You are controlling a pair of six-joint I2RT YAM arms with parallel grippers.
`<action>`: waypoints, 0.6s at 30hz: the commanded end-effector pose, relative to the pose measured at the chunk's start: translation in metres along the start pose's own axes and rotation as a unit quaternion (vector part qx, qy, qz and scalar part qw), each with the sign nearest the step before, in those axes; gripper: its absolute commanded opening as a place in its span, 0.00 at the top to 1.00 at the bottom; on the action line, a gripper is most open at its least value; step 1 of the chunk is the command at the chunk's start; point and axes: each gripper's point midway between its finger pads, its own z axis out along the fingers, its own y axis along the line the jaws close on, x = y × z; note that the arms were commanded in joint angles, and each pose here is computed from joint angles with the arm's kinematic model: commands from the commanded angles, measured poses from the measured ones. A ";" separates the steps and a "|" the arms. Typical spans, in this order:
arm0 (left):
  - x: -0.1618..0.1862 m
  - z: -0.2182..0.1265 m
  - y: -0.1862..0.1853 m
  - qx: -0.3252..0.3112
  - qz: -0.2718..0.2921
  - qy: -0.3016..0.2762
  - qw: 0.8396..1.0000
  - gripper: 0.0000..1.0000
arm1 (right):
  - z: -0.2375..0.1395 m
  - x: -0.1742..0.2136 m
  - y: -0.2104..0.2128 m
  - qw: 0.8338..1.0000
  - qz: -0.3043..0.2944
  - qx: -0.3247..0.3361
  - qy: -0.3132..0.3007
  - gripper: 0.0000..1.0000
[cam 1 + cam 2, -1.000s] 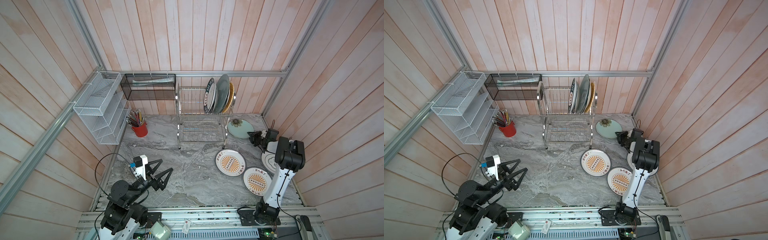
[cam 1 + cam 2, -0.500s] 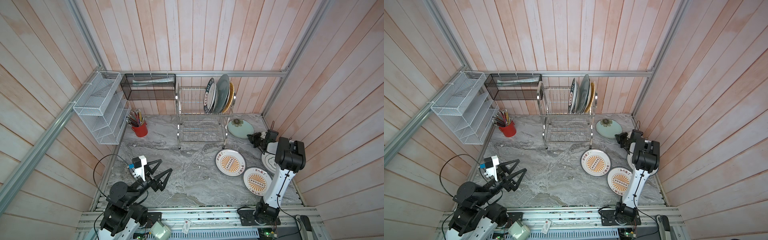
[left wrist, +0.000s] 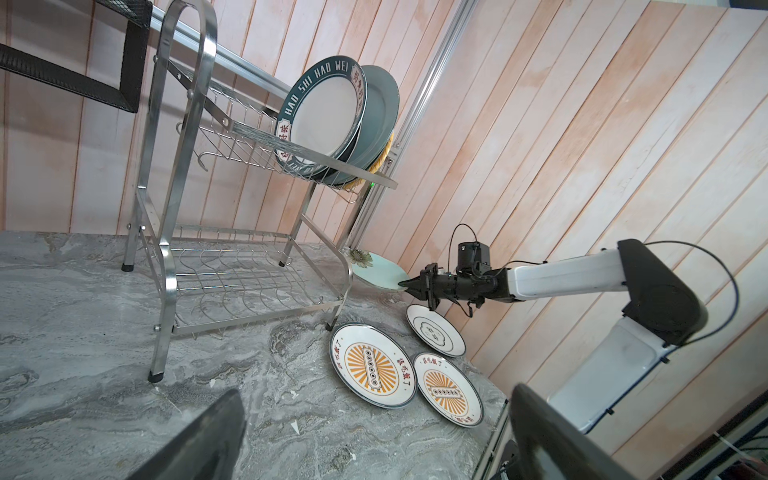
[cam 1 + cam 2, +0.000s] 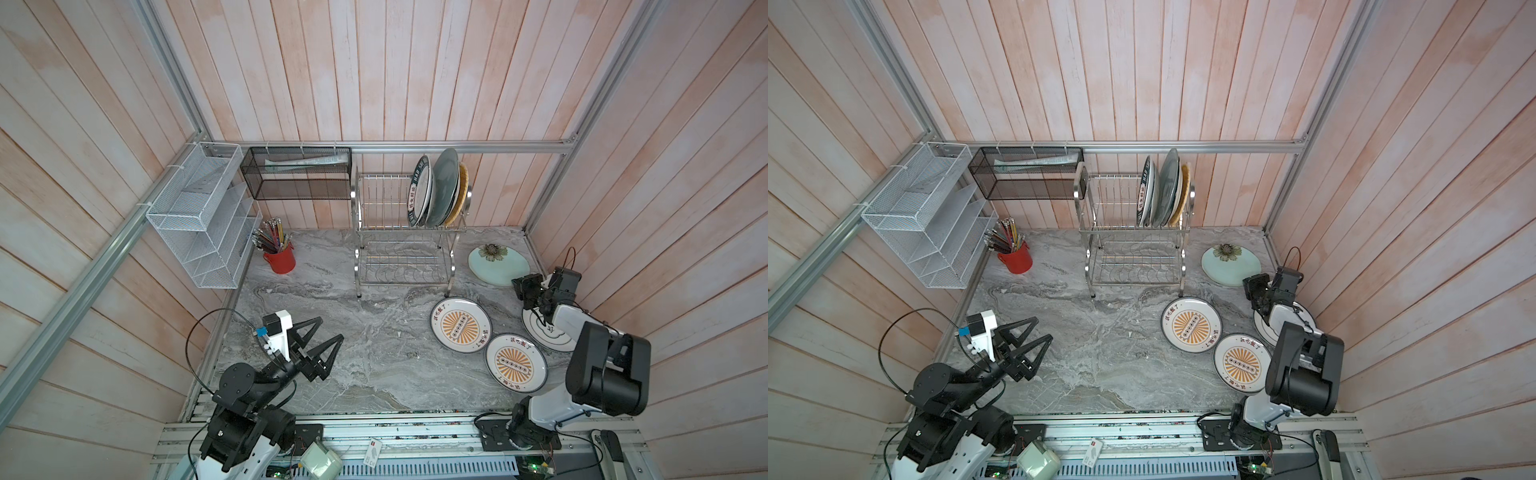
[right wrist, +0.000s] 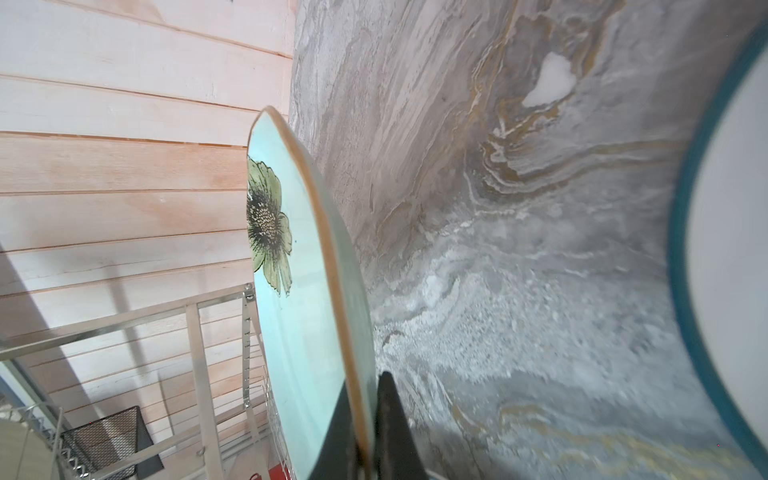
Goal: Load the plates into the dish rack
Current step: 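Tilt the pale green flower plate up on its edge with the right gripper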
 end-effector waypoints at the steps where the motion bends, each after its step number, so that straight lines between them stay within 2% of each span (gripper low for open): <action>1: -0.007 -0.002 0.001 -0.008 0.003 -0.011 1.000 0.00 | -0.029 0.003 0.020 0.999 -0.030 -0.021 -0.016 1.00; 5: -0.007 -0.001 0.001 -0.008 0.002 -0.011 1.000 0.00 | -0.059 0.018 0.016 0.999 -0.043 -0.007 -0.014 1.00; 12: -0.006 0.000 0.002 -0.010 0.002 -0.011 1.000 0.00 | -0.114 0.047 0.036 0.996 -0.081 -0.046 -0.010 1.00; 18: -0.004 0.001 0.003 -0.006 0.007 -0.015 1.000 0.00 | -0.132 0.089 0.046 0.991 -0.096 -0.074 0.049 1.00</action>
